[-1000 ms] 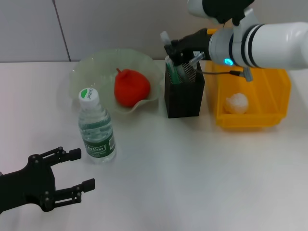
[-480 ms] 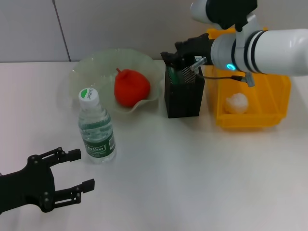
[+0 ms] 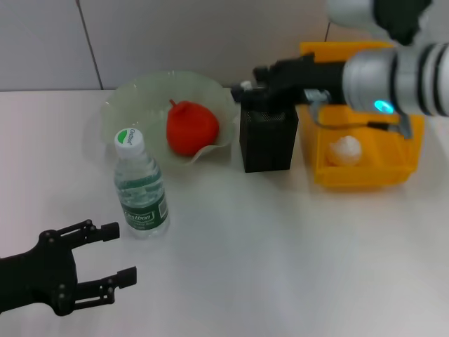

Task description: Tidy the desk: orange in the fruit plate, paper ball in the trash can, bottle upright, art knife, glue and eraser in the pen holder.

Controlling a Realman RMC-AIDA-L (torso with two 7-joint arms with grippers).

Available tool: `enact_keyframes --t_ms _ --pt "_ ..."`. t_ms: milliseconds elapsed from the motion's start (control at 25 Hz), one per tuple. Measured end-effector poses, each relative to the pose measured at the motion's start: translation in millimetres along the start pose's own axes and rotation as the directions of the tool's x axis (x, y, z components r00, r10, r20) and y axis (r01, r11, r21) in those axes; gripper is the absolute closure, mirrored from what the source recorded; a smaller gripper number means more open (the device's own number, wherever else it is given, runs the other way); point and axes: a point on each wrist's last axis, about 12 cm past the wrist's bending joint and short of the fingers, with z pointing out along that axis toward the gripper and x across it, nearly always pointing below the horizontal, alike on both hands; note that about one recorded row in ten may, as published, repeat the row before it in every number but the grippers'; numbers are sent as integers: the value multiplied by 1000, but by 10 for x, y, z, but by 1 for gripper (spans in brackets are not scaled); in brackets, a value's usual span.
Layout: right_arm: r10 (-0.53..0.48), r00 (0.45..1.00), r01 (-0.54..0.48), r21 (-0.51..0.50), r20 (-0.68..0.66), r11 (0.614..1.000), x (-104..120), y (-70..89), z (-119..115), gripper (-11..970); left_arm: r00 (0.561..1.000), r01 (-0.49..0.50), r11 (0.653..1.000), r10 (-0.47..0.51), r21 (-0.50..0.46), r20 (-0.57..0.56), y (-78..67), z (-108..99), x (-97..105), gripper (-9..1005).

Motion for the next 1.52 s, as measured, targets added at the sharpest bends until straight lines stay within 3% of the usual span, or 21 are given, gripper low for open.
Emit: enact_keyframes --t_ms 80,200,280,320,520,680,1080,1360,1520 --pt "15 1000 -14 -109 6 994 151 -27 -145 444 1000 5 1000 -5 15 -4 8 -42 -27 184" --pt "23 999 -16 -191 34 982 293 -67 -266 444 1000 11 1000 -11 28 -4 9 -68 -44 184" --pt "12 996 15 -292 93 956 523 -116 -426 444 1000 13 999 -13 39 -3 4 -87 -56 183" --pt "12 996 15 -292 93 956 523 -116 -426 444 1000 13 999 -13 40 -2 3 -89 -58 183" --pt "-23 985 89 -388 171 917 964 -167 -605 443 1000 15 997 -15 70 0 -27 -75 -62 183" --pt "-53 986 121 -460 159 880 1264 -65 -613 443 1000 28 995 -29 96 5 -80 -70 -45 183" --pt "-94 991 135 -570 101 810 1430 69 -659 432 995 88 986 -80 138 -60 -58 -44 -66 184" --pt "-107 993 115 -562 48 819 1544 10 -770 357 988 109 980 -89 169 -123 11 19 -137 183" --pt "-102 992 127 -509 77 851 1589 -77 -874 293 988 99 978 -75 183 -137 48 92 -183 183"
